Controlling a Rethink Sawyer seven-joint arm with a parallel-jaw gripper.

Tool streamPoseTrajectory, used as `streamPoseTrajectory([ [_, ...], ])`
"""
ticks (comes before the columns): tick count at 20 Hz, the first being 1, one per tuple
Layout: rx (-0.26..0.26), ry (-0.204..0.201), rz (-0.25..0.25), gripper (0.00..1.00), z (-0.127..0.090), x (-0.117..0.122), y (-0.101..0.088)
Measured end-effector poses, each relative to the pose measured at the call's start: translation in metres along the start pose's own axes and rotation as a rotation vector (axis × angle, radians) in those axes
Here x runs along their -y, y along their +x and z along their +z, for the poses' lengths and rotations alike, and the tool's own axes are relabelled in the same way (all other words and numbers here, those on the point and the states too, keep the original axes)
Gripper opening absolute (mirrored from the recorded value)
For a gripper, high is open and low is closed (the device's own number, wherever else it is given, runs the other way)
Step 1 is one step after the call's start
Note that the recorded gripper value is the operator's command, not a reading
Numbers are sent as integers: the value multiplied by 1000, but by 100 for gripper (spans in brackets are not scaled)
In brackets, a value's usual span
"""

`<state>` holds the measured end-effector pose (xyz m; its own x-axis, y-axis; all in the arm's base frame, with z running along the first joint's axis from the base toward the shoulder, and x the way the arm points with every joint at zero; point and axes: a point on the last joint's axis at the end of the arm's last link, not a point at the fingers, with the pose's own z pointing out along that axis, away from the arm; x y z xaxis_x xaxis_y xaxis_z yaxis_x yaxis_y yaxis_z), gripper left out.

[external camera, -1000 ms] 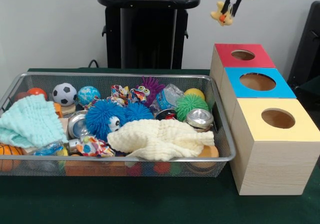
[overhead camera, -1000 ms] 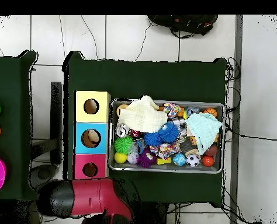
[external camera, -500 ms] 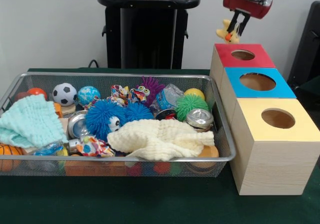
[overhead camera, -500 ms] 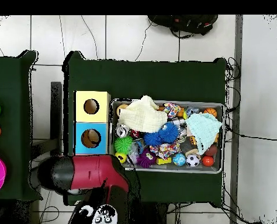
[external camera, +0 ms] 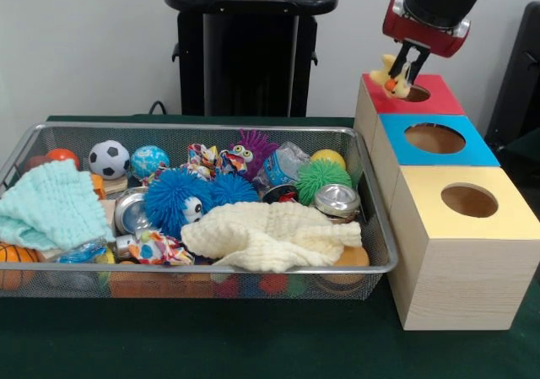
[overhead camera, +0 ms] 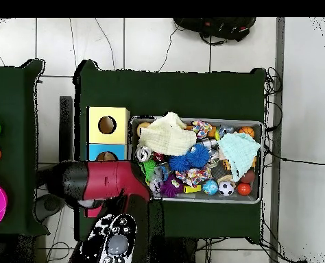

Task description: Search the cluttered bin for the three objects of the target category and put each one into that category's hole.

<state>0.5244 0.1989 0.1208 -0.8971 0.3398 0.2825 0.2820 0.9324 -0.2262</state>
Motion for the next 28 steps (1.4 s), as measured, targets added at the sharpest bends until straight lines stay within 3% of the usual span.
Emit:
streamPoseTrajectory([
  [10,-7,-16,22,0,-4,1,1],
  [21,-1,-23,9,0,-19,-4,35],
  [28,2,-30,7,0,-11,-7,56],
])
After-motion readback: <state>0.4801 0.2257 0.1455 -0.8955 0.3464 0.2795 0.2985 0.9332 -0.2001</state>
